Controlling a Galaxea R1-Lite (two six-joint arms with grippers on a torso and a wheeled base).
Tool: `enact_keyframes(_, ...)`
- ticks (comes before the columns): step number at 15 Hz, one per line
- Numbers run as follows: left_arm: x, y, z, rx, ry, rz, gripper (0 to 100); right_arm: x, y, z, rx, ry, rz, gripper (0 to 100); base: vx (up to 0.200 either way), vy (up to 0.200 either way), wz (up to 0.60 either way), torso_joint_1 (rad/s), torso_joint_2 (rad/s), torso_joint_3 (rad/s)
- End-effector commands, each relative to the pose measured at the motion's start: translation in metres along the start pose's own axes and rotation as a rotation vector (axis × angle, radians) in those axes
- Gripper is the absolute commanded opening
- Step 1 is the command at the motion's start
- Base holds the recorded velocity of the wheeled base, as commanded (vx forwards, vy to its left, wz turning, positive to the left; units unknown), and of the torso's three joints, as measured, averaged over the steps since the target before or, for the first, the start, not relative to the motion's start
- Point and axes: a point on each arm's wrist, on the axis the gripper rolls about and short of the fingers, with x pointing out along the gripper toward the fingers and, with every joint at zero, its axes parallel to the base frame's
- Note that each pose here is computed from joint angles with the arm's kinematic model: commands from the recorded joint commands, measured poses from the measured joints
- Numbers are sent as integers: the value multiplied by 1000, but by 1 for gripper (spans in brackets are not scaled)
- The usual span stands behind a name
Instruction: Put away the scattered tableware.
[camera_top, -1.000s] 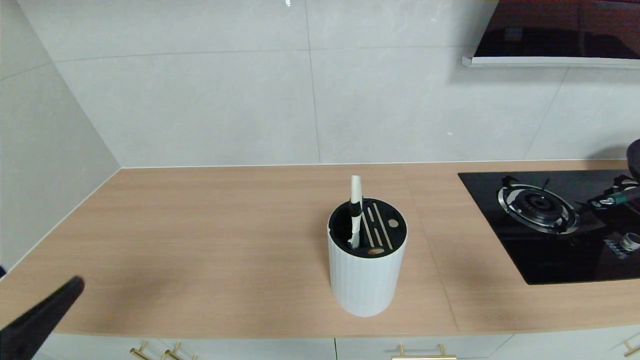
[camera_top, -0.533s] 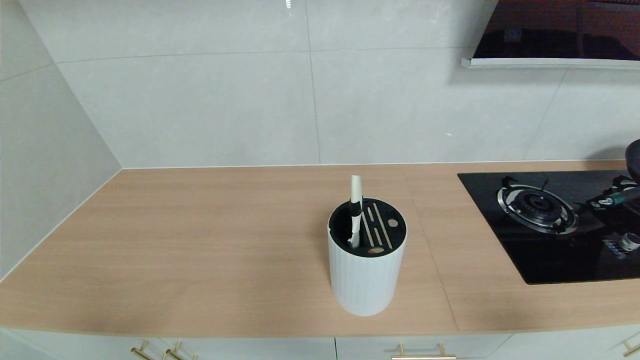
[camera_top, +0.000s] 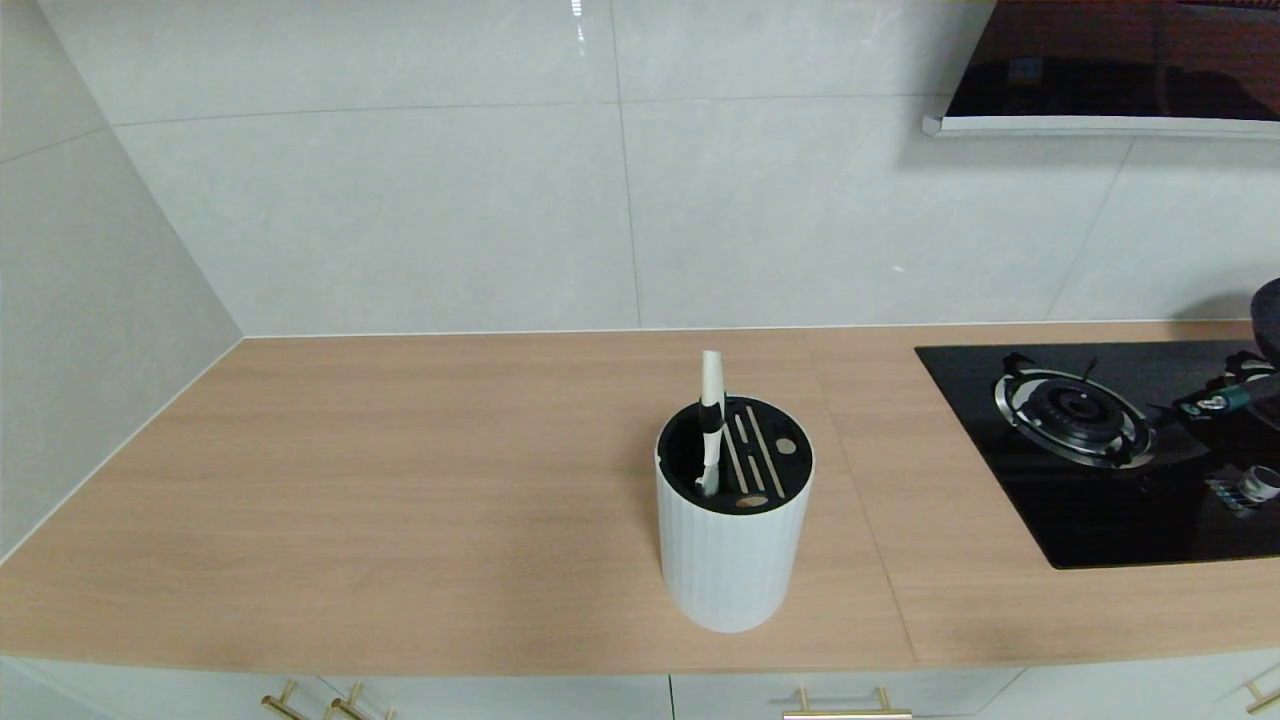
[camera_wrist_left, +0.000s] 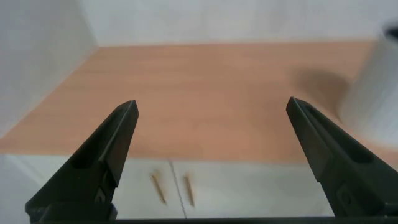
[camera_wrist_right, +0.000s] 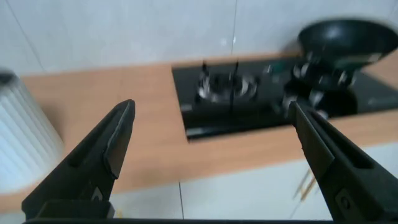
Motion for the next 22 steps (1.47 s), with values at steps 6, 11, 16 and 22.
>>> enact_keyframes(6,1,-1,-5,-15,19,-17,100,3,2,-15,-20,48,57,100,0,0,0,0,0,0)
enact_keyframes(11,1,-1,-5,-27,19,-17,100,3,1,-14,-118,41,29,100,0,0,0,0,0,0)
enact_keyframes(16,1,-1,-5,-28,19,-17,100,3,3,-15,-42,43,102,100,0,0,0,0,0,0)
enact_keyframes(22,1,-1,-4,-28,17,-17,100,2,4,-20,-6,93,144,100,0,0,0,0,0,0)
